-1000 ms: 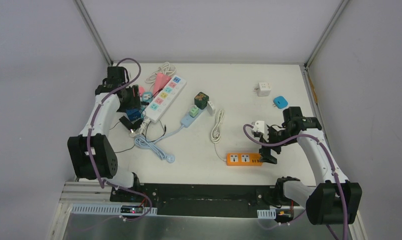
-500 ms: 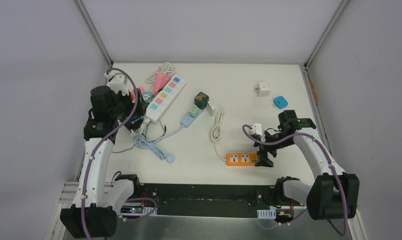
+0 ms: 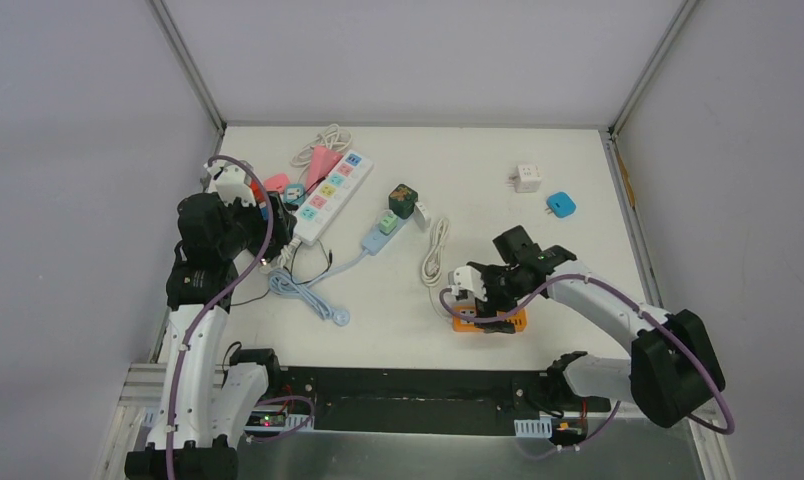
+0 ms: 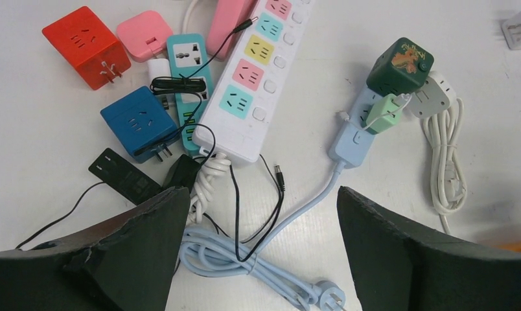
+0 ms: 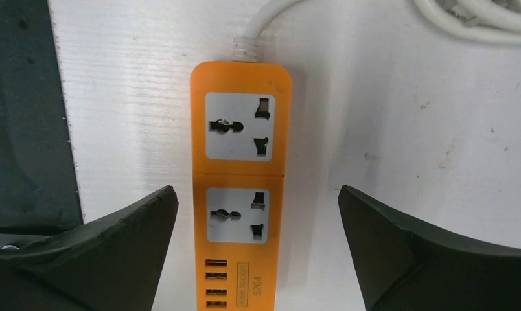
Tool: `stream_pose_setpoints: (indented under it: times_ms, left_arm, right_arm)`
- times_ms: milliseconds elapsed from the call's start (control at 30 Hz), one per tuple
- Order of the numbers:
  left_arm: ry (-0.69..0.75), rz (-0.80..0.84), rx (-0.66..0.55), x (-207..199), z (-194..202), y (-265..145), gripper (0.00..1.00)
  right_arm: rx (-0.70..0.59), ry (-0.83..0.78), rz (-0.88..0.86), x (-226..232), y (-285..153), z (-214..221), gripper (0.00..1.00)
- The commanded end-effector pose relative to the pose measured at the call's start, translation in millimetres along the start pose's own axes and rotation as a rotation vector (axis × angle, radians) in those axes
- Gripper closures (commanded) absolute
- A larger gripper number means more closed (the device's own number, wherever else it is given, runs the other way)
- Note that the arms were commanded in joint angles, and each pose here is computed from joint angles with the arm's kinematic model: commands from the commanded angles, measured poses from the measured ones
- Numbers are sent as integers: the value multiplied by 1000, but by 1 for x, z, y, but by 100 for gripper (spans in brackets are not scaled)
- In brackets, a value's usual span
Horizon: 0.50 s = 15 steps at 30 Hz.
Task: Pull the plug off the socket
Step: Move the socket to the center of the board.
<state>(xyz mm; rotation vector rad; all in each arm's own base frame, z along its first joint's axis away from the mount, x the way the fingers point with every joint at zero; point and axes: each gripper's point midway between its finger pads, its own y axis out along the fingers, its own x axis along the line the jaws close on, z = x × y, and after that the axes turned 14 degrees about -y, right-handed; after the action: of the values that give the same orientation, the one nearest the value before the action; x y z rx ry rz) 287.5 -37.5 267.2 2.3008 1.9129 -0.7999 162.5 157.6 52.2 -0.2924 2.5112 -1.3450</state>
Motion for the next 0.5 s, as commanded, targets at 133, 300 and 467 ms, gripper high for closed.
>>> stream_pose_setpoints:
  times_ms: [133, 300, 467]
  left_arm:
    - [-10, 33, -49, -10, -14, -2, 13]
    - [-13, 38, -46, -11, -13, -2, 12]
    - [-15, 44, -44, -12, -13, -2, 12]
  right_arm:
    - [135, -29, -13, -6, 19, 14, 8]
    - [159, -36, -28, -4, 24, 15, 18]
    - [171, -17, -39, -3, 24, 17, 38]
